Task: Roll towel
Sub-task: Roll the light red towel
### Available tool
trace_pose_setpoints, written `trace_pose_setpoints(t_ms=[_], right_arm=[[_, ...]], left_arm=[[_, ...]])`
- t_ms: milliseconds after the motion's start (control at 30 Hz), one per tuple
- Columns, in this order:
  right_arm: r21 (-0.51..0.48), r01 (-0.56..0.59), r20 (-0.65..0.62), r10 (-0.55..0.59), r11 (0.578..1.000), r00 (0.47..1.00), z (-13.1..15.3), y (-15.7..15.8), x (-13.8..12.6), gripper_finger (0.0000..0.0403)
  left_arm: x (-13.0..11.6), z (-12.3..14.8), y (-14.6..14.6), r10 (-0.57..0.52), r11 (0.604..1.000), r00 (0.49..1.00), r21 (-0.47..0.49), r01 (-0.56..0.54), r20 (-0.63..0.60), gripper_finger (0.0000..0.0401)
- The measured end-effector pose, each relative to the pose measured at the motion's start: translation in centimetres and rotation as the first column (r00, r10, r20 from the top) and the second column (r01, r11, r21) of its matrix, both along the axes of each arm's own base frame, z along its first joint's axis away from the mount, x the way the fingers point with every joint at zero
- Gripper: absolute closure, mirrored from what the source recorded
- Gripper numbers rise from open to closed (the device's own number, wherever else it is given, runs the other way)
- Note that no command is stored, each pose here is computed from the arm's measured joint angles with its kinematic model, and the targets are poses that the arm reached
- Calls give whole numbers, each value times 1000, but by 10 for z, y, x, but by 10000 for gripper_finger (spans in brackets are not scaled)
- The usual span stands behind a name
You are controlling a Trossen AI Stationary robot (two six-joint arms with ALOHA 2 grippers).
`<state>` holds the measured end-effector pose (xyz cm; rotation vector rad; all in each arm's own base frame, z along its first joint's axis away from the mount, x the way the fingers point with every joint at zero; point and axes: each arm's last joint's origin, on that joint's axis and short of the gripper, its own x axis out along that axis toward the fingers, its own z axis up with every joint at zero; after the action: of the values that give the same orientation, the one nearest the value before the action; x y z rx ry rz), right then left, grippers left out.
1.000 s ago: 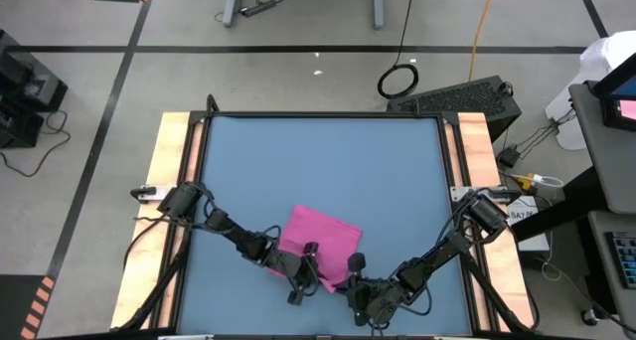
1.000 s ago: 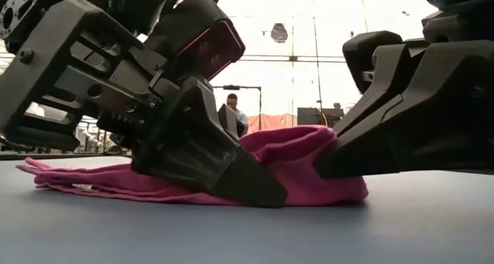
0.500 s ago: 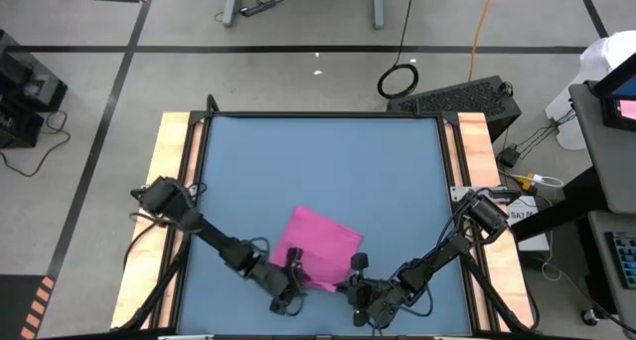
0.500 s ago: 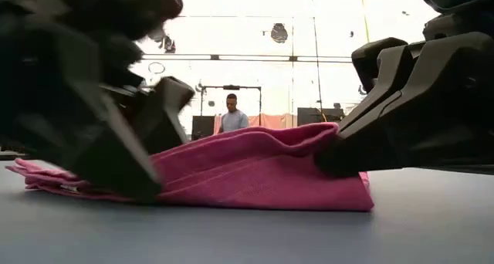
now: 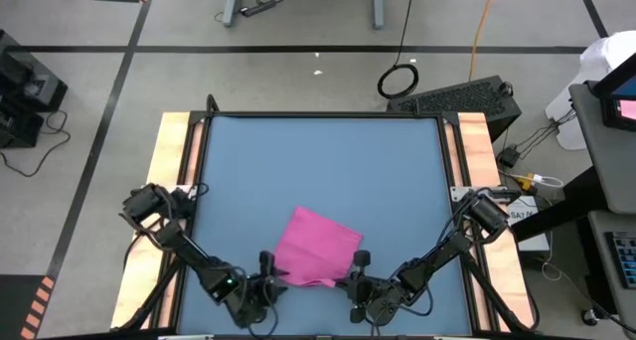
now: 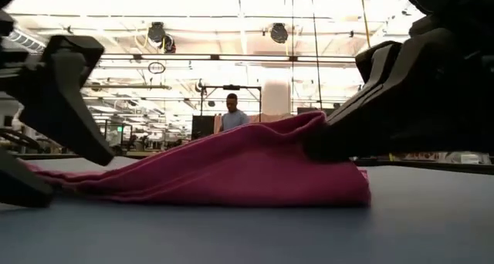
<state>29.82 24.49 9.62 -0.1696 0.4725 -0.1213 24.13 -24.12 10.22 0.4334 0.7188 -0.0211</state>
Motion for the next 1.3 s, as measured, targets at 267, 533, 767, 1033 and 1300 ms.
trace_pose_setpoints(t_ms=[267,533,767,1033,1300], right_arm=[[-5,73,37,-72,997,997,16,-4,-2,403],[5,160,79,-160,987,984,26,-8,-4,403],[30,196,98,-198,980,975,30,-10,-4,402],[42,231,96,-234,972,967,36,-13,-8,402],[56,237,93,-241,970,966,36,-14,-8,402]], left_arm=[[2,1,4,61,996,996,58,-64,64,179],[13,7,5,103,995,985,-10,-102,139,179],[23,7,11,138,990,977,-59,-130,162,179],[10,-7,10,87,996,991,-38,-84,104,179],[2,-12,14,86,994,995,59,-88,44,179]])
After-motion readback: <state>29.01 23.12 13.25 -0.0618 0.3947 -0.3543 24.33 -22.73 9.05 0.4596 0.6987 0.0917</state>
